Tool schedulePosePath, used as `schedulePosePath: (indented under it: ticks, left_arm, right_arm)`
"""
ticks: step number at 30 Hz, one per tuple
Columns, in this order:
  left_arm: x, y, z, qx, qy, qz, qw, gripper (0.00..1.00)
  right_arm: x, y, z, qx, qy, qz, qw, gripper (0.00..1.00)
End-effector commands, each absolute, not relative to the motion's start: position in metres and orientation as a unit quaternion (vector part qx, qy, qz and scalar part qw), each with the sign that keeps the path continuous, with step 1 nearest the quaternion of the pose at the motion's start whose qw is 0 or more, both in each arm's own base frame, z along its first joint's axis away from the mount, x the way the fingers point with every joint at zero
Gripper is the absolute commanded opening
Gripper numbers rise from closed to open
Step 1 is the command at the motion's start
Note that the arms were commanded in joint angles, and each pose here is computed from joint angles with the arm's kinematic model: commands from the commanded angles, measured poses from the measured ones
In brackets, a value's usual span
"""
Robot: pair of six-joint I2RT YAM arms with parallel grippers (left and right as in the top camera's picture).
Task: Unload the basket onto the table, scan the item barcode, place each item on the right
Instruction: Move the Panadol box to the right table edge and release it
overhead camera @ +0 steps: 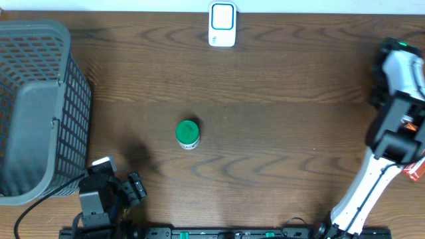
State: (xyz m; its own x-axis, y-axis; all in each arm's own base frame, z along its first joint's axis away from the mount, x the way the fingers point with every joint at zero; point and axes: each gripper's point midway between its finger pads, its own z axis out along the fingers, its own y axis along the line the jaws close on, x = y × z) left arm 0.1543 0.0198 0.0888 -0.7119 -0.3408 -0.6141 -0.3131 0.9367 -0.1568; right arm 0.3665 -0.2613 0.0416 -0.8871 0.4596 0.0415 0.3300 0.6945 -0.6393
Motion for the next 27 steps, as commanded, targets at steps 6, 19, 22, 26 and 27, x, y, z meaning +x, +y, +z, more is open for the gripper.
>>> schedulePosePath:
  ticks: [6,19,22,26,27]
  left_arm:
    - [0.155,0.018,0.091,-0.173,0.925,-0.024,0.338,0.86]
    - [0.155,0.018,0.091,-0.173,0.925,-0.024,0.338,0.86]
    - [0.155,0.018,0.091,-0.173,0.925,-0.024,0.339,0.86]
    - [0.155,0.018,0.091,-0.173,0.925,-0.024,0.338,0.86]
    - [0.155,0.018,0.091,-0.173,0.925,-0.024,0.338,0.86]
  right_arm:
    - [0.367,-0.241,0.030,-0.340,-0.938,0.050,0.050,0.68]
    - [0.448,-0.109,0.148,-0.237,-0.962,-0.087,-0.101,0.99]
    - [0.459,-0.042,0.156,-0.174,-0.969,-0.147,-0.100,0.99]
    - [0.453,0.055,0.153,-0.082,-0.974,-0.198,-0.068,0.99]
    - [0.449,0.074,0.152,-0.062,-0.976,-0.201,-0.061,0.99]
